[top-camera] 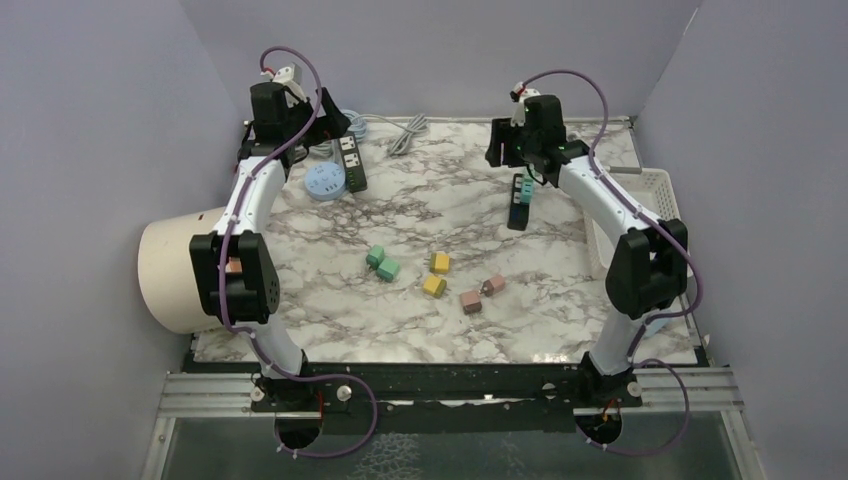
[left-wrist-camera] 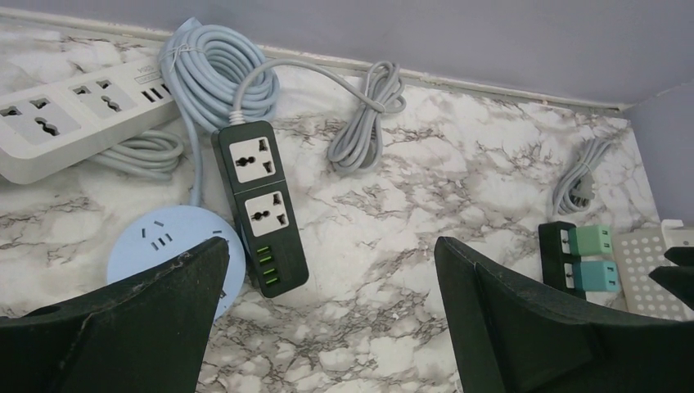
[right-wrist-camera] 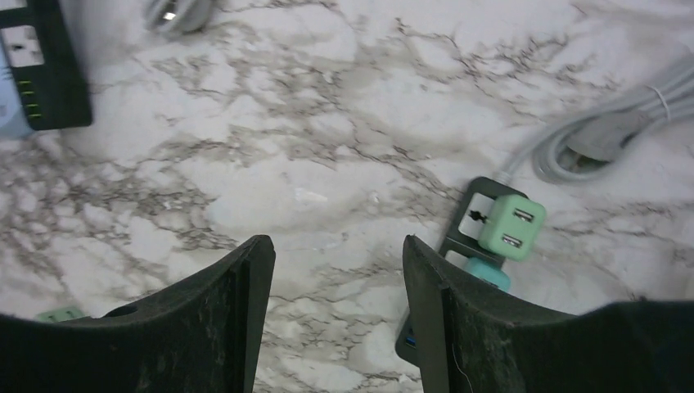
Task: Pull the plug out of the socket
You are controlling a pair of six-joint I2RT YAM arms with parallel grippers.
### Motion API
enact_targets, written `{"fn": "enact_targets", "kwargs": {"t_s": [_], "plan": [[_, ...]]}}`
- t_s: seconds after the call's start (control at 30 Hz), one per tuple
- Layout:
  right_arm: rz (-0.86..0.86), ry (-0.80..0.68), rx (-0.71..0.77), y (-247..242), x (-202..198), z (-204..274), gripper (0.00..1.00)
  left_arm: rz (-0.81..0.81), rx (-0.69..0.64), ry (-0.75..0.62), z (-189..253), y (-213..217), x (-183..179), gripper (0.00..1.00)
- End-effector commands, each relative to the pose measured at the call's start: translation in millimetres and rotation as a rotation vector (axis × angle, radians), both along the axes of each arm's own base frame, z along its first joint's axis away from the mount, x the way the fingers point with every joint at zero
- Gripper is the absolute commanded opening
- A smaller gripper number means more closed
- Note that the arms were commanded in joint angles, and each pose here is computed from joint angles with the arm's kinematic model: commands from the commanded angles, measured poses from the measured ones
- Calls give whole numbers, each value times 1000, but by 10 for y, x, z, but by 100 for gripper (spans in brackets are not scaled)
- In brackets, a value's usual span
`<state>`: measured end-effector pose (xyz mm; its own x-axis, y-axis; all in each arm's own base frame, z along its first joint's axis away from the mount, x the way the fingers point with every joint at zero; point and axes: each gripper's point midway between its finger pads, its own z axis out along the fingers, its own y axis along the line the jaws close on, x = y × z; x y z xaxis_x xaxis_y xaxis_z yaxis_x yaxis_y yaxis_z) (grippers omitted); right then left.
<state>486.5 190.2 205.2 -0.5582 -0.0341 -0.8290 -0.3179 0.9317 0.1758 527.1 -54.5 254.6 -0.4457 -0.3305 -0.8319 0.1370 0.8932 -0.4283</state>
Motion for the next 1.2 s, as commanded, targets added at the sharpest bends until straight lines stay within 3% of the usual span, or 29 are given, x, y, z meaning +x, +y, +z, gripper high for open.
{"fn": "enact_targets", "kwargs": {"t_s": [0.0,0.33,0.63,1.17], "plan": [[-178,112,-156,-448,-43,-464,64,-41,-12,-66,238,-79,-93,99],[-299,214,-260,-829,-38,-809,64,-58,28,-104,300,-71,-196,99],[-345,271,-272,-1048,-97,-1073,64,-180,13,-185,401,-254,-300,99],[-312,355,-228,-1000,-103,-1490,63,-89,18,-223,535,-142,-251,99]]}}
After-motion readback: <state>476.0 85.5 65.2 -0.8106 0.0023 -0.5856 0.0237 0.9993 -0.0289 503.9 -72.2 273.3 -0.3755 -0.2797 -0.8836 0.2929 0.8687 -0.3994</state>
